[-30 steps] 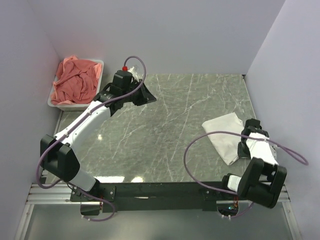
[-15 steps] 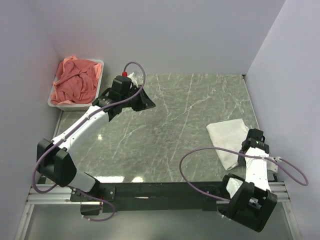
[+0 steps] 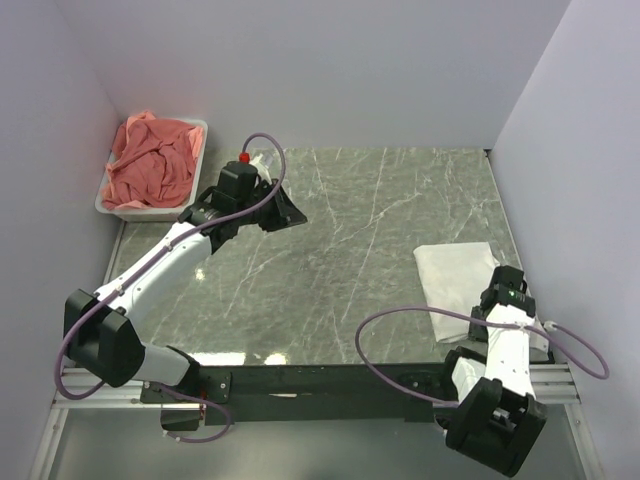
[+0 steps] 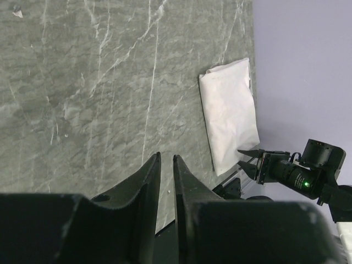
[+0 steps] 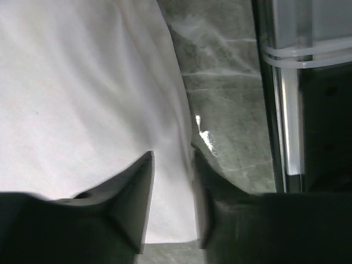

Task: Fold and stack the t-shirts
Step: Neatly place the folded tshirt to the corner, then reset both grippers

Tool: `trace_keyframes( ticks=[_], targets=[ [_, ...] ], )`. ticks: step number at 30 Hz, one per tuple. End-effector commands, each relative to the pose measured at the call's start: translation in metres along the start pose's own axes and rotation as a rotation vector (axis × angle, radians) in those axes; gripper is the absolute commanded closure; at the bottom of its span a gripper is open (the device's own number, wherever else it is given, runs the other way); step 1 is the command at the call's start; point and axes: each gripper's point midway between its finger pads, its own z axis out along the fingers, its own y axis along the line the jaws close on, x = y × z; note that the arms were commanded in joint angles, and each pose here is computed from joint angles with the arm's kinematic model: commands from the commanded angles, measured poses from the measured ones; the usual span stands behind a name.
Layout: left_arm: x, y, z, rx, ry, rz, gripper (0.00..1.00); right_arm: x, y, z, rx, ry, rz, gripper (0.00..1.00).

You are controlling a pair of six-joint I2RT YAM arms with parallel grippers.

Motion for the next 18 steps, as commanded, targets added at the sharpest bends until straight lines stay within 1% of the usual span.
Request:
trace_keyframes(
  ticks=[1,2,5,7,8,10,11,12,14,15,18],
  targets=[
    [-0.009,-0.020,-0.012,0.065,-0.047,0.022,0.78,-0.018,0.004,-0.017,0.026,-0.054,-0.055,0.49],
    [-0.009,-0.020,-0.012,0.066,-0.048,0.023,0.78,-0.023,0.008,-0.024,0.041,-0.063,-0.073,0.41],
    [-0.009,-0.021,-0.010,0.070,-0.040,0.015,0.78,-0.035,0.013,-0.037,0.090,-0.090,-0.137,0.38],
    [-0.010,-0.022,-0.011,0.072,-0.045,0.017,0.78,-0.039,0.016,-0.041,0.111,-0.094,-0.190,0.38],
    [-0.010,-0.022,-0.011,0.069,-0.044,0.016,0.78,-0.044,0.024,-0.048,0.094,-0.109,-0.195,0.39],
    [-0.012,-0.022,-0.012,0.062,-0.051,0.022,0.78,-0.039,0.039,-0.050,0.016,-0.080,-0.292,0.40],
    [-0.012,-0.021,-0.012,0.060,-0.053,0.024,0.78,-0.038,0.057,-0.051,-0.065,-0.082,-0.311,0.34],
    [-0.013,-0.021,-0.012,0.058,-0.055,0.024,0.78,-0.028,0.067,-0.055,-0.122,-0.067,-0.393,0.32],
    [-0.013,-0.022,-0.012,0.060,-0.055,0.022,0.78,-0.016,0.092,-0.060,-0.229,-0.087,-0.482,0.18],
    [-0.014,-0.020,-0.011,0.053,-0.056,0.021,0.78,-0.005,0.099,-0.064,-0.259,-0.105,-0.562,0.18],
    [-0.016,-0.022,-0.010,0.053,-0.060,0.017,0.78,0.016,0.120,-0.068,-0.288,-0.129,-0.682,0.17]
  ],
)
